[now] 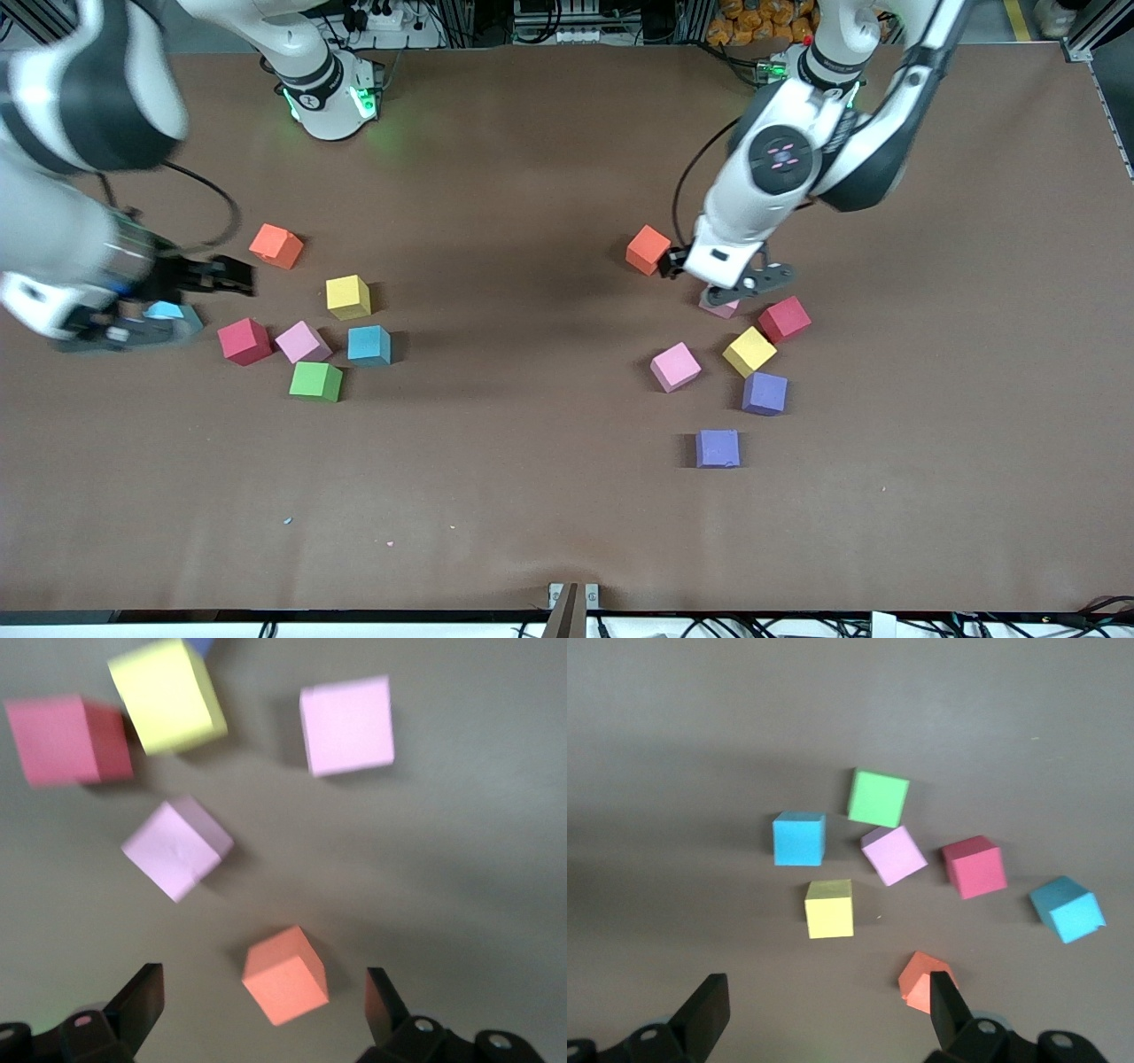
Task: Arrange 11 blocks into digit 3
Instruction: 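Reach the left gripper to the orange cube while the right gripper reaches cyan, then grasp the orange cube with the left gripper while the right gripper grasps cyan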
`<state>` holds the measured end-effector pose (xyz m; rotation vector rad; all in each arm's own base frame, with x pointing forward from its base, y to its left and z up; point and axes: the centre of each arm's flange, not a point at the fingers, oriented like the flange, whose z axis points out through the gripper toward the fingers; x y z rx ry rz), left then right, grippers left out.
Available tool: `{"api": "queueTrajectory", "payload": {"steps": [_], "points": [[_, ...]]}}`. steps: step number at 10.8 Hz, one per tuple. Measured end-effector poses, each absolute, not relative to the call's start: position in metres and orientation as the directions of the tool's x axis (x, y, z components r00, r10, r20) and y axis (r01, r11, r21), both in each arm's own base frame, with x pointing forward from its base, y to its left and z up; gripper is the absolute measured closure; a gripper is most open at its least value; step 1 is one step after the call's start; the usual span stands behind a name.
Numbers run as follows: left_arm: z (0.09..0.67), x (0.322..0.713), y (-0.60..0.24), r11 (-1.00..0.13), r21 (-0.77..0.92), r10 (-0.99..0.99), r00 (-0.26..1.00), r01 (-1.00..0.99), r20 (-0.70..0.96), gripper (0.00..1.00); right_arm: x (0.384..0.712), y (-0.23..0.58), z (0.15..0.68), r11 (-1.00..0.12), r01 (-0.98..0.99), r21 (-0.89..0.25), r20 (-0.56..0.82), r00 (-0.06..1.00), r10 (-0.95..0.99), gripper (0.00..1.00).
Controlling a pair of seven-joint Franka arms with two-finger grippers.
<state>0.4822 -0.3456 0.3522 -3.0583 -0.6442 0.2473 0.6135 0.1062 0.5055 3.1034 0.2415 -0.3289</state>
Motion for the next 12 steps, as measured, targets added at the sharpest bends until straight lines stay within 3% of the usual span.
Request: {"api": "queueTrajectory", "payload": {"steps": [6,12], "points": [[0.287,0.456,-0.385,-0.751,-0.156,0.66,0.733,0.642,-0.164,0.0,0.598,0.133,0.389,-0.98,0.201,-0.002,-0.23,0.953,0.196,0.0],[0.239,0.428,-0.377,-0.725,-0.19,0.688,0.709,0.662,-0.157,0.0,0.565,0.151,0.298,-0.971,0.237,0.003,-0.124,0.964,0.235,0.0]]}}
